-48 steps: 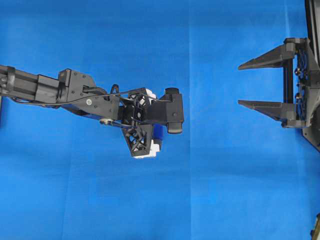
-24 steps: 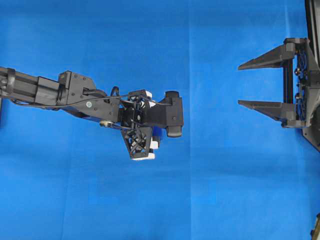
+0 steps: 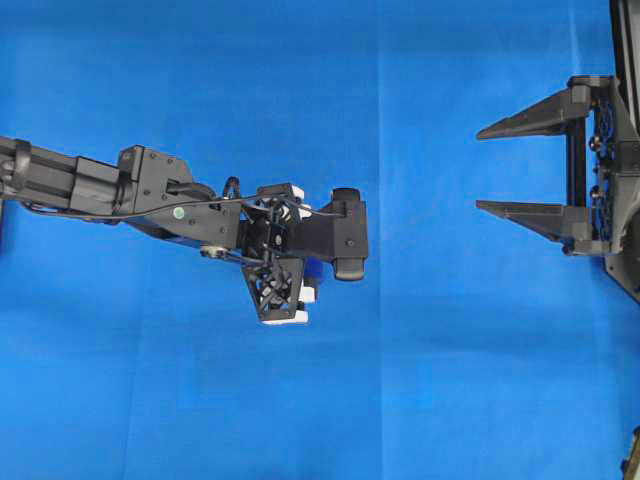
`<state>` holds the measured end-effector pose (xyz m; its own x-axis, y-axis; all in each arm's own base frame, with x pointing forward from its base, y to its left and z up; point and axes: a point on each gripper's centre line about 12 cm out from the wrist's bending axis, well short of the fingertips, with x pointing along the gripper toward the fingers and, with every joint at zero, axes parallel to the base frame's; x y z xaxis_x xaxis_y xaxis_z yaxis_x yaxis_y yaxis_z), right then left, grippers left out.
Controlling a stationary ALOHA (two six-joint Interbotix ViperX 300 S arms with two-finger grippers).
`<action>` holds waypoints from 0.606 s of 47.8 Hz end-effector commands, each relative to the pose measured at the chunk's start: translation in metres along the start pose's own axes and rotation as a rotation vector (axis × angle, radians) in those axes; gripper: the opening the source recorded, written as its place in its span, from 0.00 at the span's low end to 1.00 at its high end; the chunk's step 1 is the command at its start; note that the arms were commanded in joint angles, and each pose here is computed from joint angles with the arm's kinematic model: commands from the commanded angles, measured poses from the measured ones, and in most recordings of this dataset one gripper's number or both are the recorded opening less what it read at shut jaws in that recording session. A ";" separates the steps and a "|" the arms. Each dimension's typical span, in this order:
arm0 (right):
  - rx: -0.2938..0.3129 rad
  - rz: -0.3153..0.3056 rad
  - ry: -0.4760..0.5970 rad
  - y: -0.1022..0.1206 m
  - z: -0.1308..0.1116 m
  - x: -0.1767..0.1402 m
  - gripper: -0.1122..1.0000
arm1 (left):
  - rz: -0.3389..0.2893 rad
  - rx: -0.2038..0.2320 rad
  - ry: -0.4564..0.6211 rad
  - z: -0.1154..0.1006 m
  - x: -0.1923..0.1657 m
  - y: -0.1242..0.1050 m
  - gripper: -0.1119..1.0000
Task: Handover the blue block to the right arm after grasping it with the left arm, then place it in the designated position.
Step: 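Close the left gripper on the blue cube and lift it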
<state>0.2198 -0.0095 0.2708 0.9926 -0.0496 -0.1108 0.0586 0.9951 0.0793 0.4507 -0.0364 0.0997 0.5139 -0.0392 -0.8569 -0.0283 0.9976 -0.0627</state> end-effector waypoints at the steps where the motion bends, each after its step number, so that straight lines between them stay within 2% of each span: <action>1: 0.004 -0.002 -0.026 0.000 0.009 0.002 0.97 | -0.009 0.010 -0.051 0.016 -0.012 -0.005 0.54; 10: 0.004 -0.002 -0.023 0.000 0.009 0.002 0.97 | -0.010 0.011 -0.061 0.022 -0.026 -0.006 0.54; 29: 0.004 -0.002 -0.026 0.000 0.011 0.002 0.97 | -0.016 0.015 -0.099 0.053 -0.117 -0.011 0.54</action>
<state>0.2198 -0.0099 0.2708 0.9925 -0.0514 -0.1108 0.0606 0.9949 0.0808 0.4381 -0.0386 0.1834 0.5320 -0.0434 -0.8457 -0.0168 0.9980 -0.0617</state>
